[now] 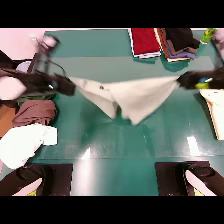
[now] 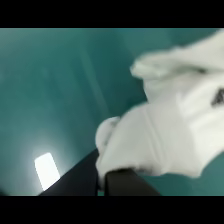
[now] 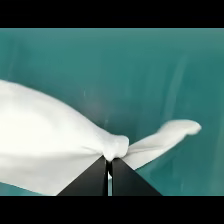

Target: Fold the shirts.

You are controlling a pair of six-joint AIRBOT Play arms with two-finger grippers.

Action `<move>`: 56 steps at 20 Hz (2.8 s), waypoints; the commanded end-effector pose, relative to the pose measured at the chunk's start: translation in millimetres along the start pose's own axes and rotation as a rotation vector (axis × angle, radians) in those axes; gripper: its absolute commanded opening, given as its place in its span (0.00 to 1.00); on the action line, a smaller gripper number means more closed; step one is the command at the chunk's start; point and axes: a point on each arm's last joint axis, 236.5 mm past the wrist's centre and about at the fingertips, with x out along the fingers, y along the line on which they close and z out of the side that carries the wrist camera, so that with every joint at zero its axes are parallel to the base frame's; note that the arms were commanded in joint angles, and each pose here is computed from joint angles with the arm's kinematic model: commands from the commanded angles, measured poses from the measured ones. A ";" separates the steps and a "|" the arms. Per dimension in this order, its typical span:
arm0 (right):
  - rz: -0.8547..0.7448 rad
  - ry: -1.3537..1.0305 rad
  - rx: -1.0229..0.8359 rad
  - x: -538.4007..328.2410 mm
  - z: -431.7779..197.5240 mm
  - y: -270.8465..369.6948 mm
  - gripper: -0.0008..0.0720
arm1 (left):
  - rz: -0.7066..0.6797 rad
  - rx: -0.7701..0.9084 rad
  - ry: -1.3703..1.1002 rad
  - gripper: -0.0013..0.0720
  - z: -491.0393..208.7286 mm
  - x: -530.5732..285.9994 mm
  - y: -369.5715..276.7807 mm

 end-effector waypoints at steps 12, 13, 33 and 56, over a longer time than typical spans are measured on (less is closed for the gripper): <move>-0.113 -0.428 -0.131 -192.4 88.5 13.0 0.03 | 0.027 0.072 -0.417 0.06 121.0 -175.7 -1.5; -0.102 -0.358 -0.111 -168.3 76.8 7.1 0.03 | 0.030 0.072 -0.338 0.06 103.8 -146.5 0.4; 0.012 0.343 0.016 72.8 -174.4 -22.7 0.03 | -0.025 0.014 0.481 0.78 -176.1 66.9 3.6; 0.009 0.342 0.044 72.9 -174.1 -22.2 0.04 | -0.272 -0.135 0.624 0.78 -161.6 207.5 -20.2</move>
